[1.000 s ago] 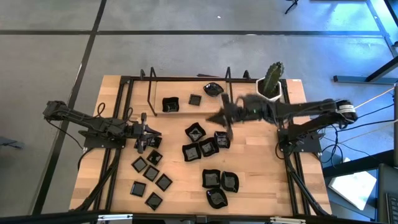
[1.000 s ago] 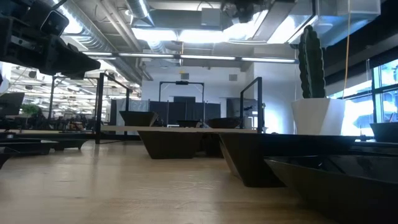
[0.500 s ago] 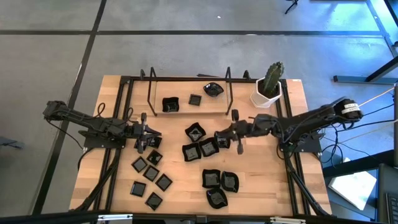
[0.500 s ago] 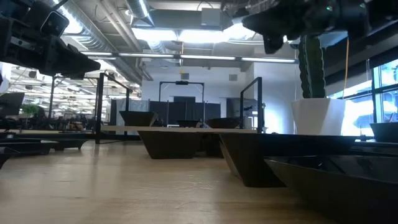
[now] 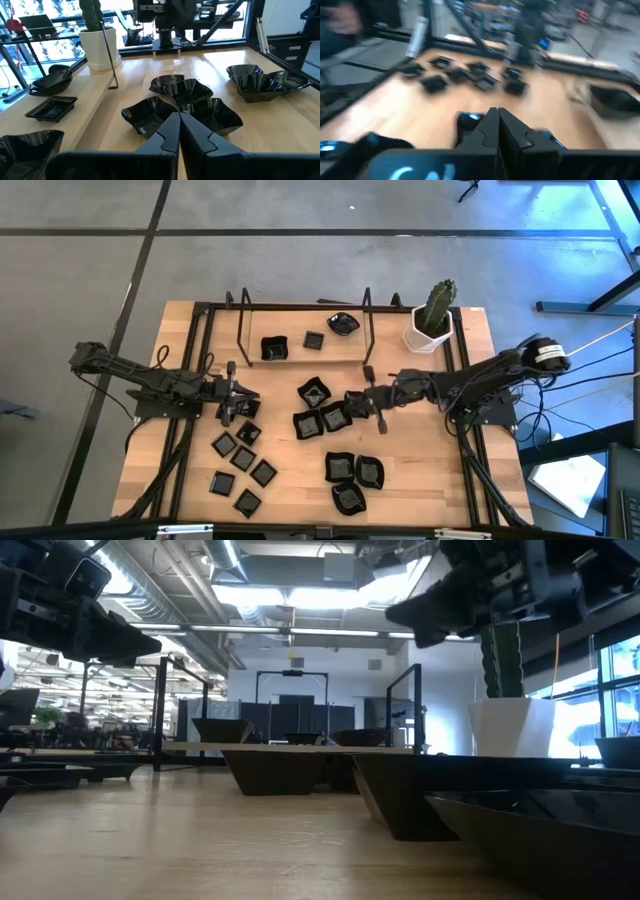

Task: Pick & Place Mini shaped plates
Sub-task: Stack the leaf-shaped plate on top of the leaf-shaped plate on the shelf

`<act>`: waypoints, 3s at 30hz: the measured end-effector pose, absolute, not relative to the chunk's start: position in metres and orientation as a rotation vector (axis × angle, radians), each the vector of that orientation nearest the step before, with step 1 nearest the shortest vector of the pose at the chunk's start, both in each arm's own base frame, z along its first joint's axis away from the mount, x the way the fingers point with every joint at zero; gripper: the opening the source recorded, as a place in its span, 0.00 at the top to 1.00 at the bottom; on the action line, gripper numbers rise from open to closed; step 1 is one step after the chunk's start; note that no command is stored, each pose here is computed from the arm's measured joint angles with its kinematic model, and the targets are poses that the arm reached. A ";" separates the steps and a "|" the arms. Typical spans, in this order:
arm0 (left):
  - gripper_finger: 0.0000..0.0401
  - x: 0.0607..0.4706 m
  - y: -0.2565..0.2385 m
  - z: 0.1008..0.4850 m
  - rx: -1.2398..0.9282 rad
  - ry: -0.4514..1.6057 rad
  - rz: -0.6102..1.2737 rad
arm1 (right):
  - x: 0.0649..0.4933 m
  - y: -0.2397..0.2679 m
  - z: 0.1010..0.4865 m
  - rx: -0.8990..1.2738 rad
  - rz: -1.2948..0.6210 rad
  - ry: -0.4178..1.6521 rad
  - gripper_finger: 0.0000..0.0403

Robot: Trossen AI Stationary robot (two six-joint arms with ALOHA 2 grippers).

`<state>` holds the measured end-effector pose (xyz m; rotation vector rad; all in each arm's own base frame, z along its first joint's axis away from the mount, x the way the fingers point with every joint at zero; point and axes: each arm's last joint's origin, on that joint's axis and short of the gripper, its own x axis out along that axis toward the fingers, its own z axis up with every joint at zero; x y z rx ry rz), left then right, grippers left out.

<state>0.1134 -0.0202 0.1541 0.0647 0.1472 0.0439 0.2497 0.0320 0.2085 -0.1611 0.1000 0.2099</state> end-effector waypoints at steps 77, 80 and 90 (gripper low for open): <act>0.87 0.391 0.161 0.251 0.426 0.850 0.143 | 0.154 0.022 0.309 -0.222 0.191 -0.365 0.98; 0.78 0.405 0.167 0.242 0.533 0.907 0.151 | 0.150 0.021 0.311 -0.227 0.136 -0.370 0.99; 0.49 0.430 0.180 0.229 0.549 0.986 0.132 | 0.141 0.015 0.304 -0.215 -0.009 -0.248 0.97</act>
